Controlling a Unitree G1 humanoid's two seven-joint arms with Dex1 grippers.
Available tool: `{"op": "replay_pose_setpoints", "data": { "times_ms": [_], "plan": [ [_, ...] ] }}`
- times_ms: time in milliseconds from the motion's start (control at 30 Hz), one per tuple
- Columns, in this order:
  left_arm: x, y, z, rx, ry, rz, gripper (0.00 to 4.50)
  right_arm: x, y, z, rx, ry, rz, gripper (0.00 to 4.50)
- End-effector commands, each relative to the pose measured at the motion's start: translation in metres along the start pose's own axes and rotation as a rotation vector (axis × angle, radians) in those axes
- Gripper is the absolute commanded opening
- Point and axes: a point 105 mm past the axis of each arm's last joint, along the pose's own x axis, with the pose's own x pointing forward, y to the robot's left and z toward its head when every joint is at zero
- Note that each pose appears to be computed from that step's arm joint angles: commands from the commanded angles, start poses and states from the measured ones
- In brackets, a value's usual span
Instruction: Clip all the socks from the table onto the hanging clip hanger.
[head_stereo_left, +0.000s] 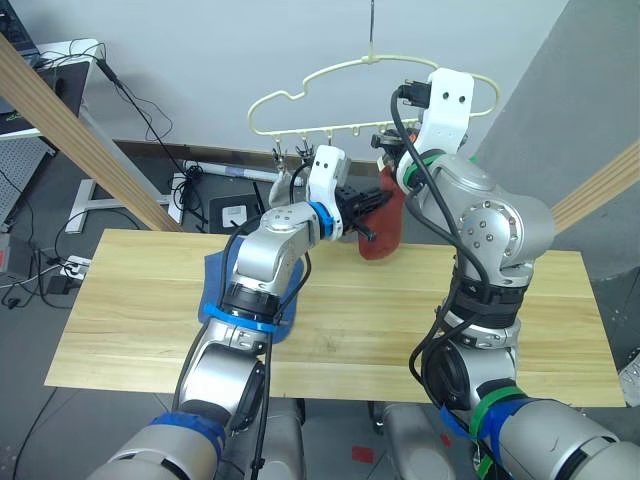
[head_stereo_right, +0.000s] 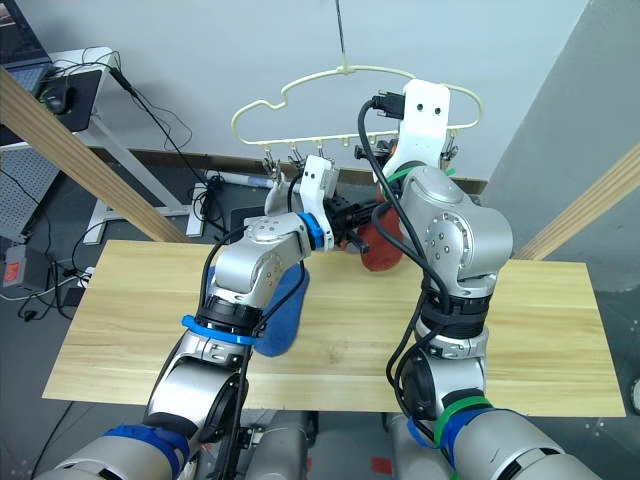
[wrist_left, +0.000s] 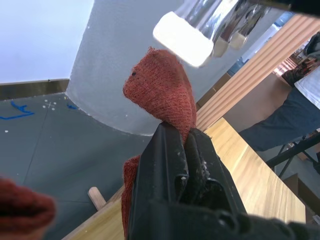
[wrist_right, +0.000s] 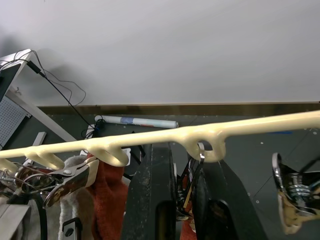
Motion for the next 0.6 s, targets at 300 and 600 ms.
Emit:
{"op": "replay_pose_setpoints", "data": {
  "times_ms": [300, 600],
  "plan": [
    [0.005, -0.001, 0.037, 0.037, -0.109, -0.013, 0.06, -0.007, 0.008, 0.02, 0.003, -0.085, 0.029, 0.06],
    [0.006, -0.003, 0.039, 0.043, -0.115, -0.02, 0.0, -0.006, 0.008, 0.019, 0.01, -0.084, 0.038, 0.81]
  ]
}}
